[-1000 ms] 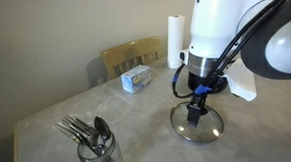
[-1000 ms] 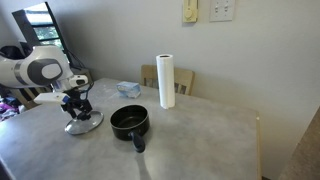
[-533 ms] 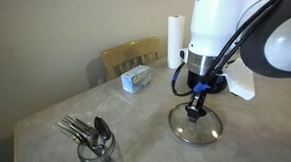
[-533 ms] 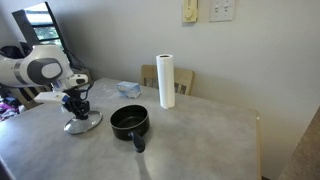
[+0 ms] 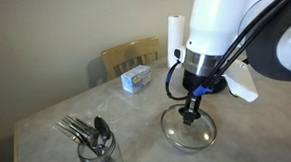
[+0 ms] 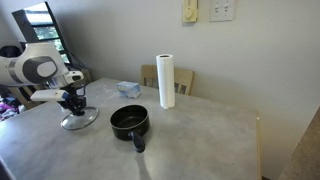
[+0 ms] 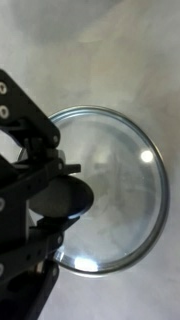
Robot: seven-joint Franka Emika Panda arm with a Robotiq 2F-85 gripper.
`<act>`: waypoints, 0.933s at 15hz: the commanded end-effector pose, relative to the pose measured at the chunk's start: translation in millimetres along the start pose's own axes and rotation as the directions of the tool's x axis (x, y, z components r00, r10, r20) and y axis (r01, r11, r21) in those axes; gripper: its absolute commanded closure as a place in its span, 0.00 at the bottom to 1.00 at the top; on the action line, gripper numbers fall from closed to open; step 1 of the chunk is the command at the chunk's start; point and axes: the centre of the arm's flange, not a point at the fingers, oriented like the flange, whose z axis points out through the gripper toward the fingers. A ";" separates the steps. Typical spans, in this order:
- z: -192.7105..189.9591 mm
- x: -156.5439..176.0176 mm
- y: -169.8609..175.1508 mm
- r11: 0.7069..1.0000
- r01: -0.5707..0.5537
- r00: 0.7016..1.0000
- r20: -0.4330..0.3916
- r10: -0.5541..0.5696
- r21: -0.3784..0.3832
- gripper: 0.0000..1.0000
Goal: Put the lid on the pot
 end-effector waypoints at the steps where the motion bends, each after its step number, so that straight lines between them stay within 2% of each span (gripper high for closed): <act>1: -43.2 1.2 -6.3 0.992 0.125 0.991 -0.038 -0.125 0.014 0.85; 4: -75.1 7.5 -8.9 0.972 0.235 0.971 -0.052 -0.234 0.004 0.85; 8: -108.5 10.8 11.7 0.939 0.343 0.937 -0.061 -0.343 -0.009 0.85; 12: -128.8 11.4 75.6 0.894 0.448 0.892 -0.057 -0.448 -0.005 0.85; 14: -133.6 13.6 115.6 0.884 0.468 0.881 -0.072 -0.467 -0.004 0.85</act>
